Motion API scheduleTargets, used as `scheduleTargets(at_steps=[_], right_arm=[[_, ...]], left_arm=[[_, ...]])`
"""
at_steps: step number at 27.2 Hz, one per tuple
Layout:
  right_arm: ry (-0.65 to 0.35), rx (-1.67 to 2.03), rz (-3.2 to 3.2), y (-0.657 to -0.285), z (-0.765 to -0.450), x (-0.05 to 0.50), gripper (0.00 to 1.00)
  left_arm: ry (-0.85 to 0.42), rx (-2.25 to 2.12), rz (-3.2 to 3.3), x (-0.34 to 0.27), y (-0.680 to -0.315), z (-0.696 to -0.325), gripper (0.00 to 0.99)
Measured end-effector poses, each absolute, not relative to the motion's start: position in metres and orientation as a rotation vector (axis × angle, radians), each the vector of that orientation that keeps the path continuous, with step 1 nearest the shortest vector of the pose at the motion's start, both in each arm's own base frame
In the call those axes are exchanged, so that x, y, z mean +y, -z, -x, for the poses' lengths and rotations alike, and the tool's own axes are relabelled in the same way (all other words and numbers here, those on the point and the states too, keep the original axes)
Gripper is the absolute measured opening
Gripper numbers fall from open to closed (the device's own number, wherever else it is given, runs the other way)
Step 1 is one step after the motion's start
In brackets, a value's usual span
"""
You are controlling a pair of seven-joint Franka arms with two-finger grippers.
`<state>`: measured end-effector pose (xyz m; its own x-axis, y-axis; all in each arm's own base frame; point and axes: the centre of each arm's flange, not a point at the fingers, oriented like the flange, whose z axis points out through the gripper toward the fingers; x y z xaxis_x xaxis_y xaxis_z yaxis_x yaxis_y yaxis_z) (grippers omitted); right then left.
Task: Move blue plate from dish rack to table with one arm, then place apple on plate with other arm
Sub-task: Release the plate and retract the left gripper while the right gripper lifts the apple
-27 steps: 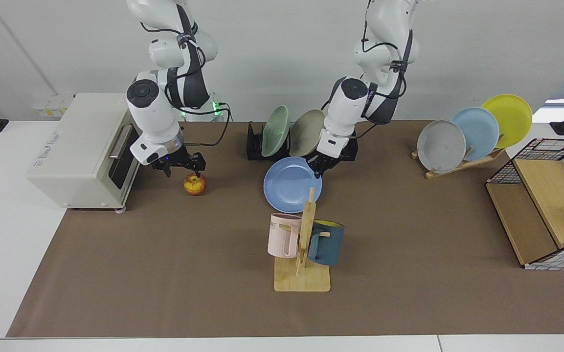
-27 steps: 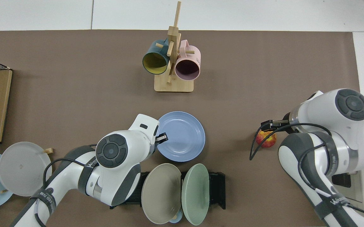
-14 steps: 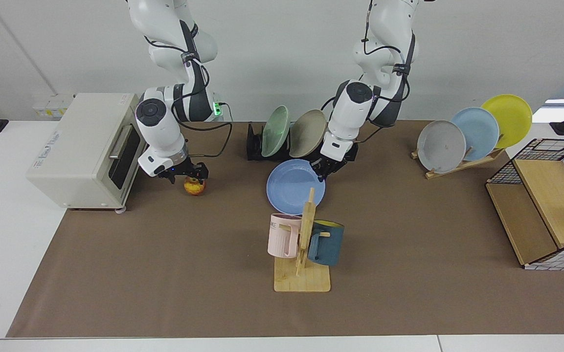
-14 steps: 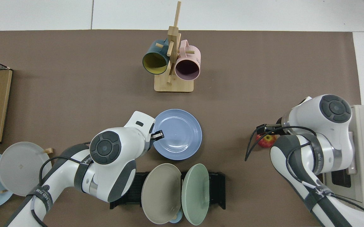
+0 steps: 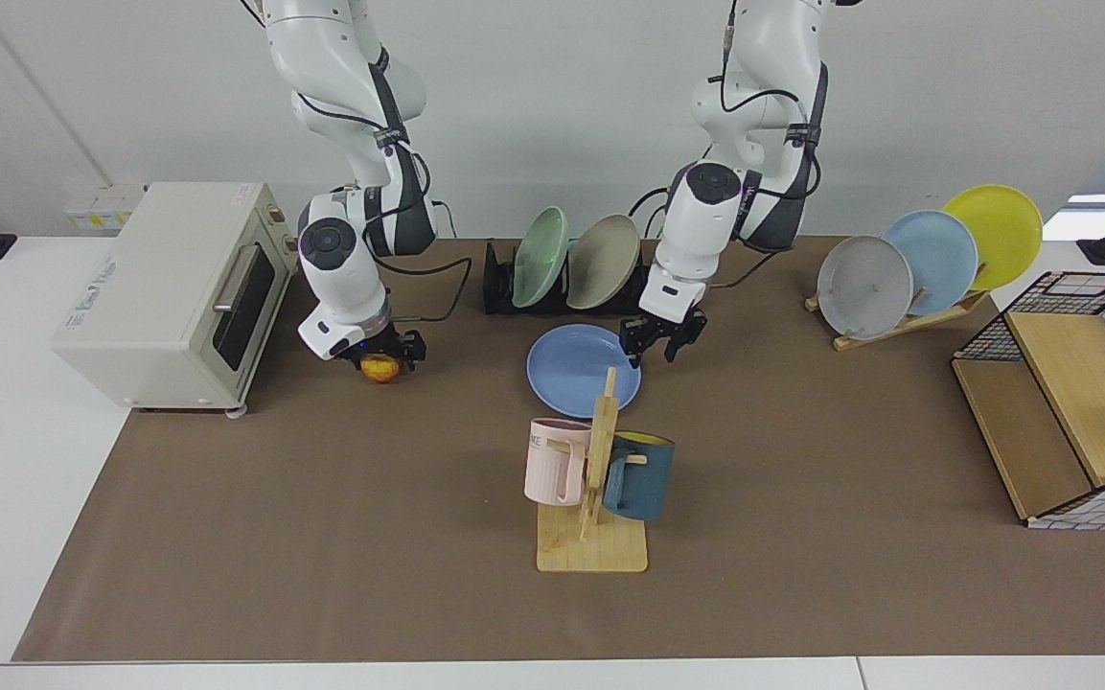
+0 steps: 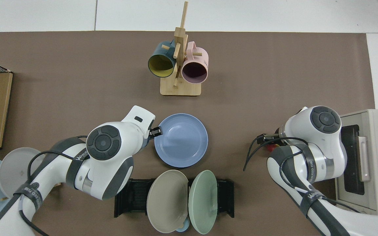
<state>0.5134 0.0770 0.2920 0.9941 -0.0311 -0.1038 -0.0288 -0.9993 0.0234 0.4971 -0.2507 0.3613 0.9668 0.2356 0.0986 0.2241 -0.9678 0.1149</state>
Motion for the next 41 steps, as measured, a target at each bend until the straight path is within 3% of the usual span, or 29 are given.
scheduleTargets(at_steps=[1,2,3,4,5,14,24,34,41], right_arm=[[0.164,-0.047,-3.115,-0.290,-0.512,0.077,0.92],[0.166,-0.047,-3.115,-0.289,-0.512,0.077,0.81],[0.164,-0.047,-3.115,-0.290,-0.512,0.077,0.77],[0.164,-0.048,-3.115,-0.290,-0.512,0.076,0.75],[0.164,-0.047,-3.115,-0.290,-0.511,0.076,0.75],[0.132,-0.041,-3.122,-0.306,-0.516,0.080,0.75],[0.112,-0.040,-3.133,-0.413,-0.537,0.083,0.75],[0.091,-0.086,-3.138,-0.502,-0.548,0.082,0.75],[0.076,-0.139,-3.137,-0.511,-0.548,0.088,0.75]], left_arm=[[-0.168,0.357,-3.027,-0.246,-0.366,-0.502,0.815],[-0.166,0.363,-3.042,-0.240,-0.371,-0.506,0.868],[-0.164,0.368,-3.055,-0.235,-0.377,-0.511,0.894],[-0.165,0.372,-3.065,-0.231,-0.383,-0.514,0.982],[-0.167,0.371,-3.076,-0.227,-0.390,-0.517,0.991],[-0.123,0.235,-3.208,-0.184,-0.499,-0.523,0.991],[-0.044,0.101,-3.216,-0.072,-0.581,-0.535,0.991],[-0.054,-0.007,-3.198,-0.050,-0.597,-0.530,0.991],[-0.053,-0.011,-3.198,-0.051,-0.597,-0.530,0.991]])
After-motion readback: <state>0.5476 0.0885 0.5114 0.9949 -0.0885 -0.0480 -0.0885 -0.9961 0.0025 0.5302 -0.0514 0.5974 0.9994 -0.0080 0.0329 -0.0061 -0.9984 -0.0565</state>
